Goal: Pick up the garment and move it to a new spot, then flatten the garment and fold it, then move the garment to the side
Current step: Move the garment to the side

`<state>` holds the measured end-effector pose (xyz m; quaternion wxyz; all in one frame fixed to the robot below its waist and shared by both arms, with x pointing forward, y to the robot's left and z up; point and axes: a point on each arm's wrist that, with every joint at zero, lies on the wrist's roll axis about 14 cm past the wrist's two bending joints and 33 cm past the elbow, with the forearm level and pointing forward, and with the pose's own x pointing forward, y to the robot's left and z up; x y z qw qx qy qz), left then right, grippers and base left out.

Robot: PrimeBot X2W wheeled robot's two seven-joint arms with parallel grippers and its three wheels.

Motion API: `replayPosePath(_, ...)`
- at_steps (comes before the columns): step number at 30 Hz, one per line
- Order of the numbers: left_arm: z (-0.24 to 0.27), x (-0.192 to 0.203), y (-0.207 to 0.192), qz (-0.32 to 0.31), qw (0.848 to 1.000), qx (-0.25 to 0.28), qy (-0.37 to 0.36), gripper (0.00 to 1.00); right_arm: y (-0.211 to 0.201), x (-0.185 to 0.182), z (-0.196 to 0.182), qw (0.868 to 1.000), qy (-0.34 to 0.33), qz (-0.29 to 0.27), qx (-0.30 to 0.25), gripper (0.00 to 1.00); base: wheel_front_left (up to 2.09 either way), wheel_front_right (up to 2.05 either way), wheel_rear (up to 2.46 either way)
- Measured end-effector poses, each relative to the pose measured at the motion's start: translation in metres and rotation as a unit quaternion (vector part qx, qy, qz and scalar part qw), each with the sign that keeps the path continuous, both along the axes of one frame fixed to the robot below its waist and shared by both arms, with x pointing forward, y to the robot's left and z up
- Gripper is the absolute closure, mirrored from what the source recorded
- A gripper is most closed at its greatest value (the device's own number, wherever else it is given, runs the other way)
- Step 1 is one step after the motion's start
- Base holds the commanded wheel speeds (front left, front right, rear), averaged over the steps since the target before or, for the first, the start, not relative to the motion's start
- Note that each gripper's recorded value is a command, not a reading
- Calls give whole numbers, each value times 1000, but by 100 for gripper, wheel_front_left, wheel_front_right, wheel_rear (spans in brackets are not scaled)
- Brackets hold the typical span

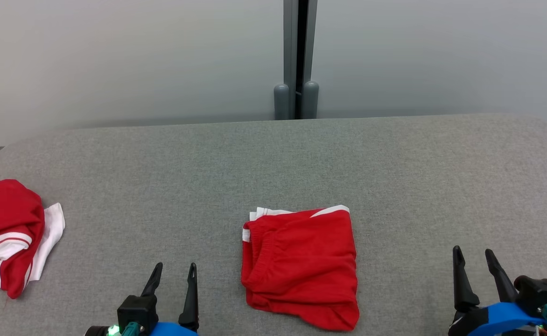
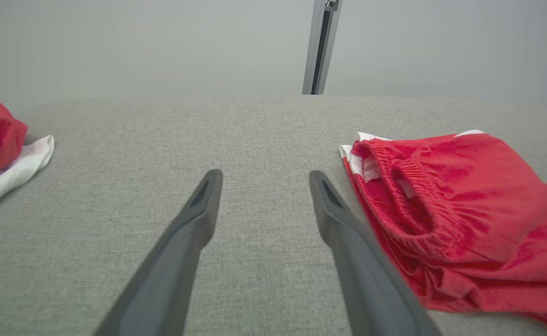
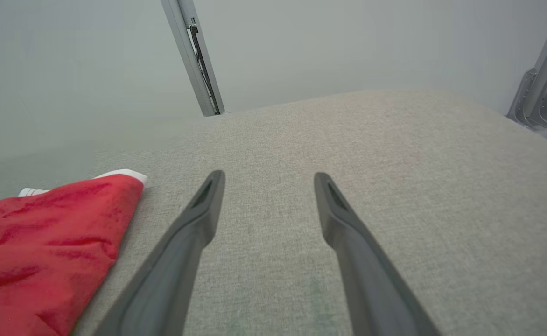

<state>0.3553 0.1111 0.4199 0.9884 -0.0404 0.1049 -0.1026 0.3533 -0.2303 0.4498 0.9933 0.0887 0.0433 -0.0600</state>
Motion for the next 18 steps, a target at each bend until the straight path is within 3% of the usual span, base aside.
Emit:
replayPosePath(7, -3, -3, 0, 4, 1000, -4, 6, 0, 17, 9, -2, 1000, 5, 29, -8, 0, 0, 0, 0)
replayPosePath(18, -12, -9, 14, 28, 999, -9, 22, 0, 112, 37, -21, 983, 43, 176, -9, 0, 0, 0, 0)
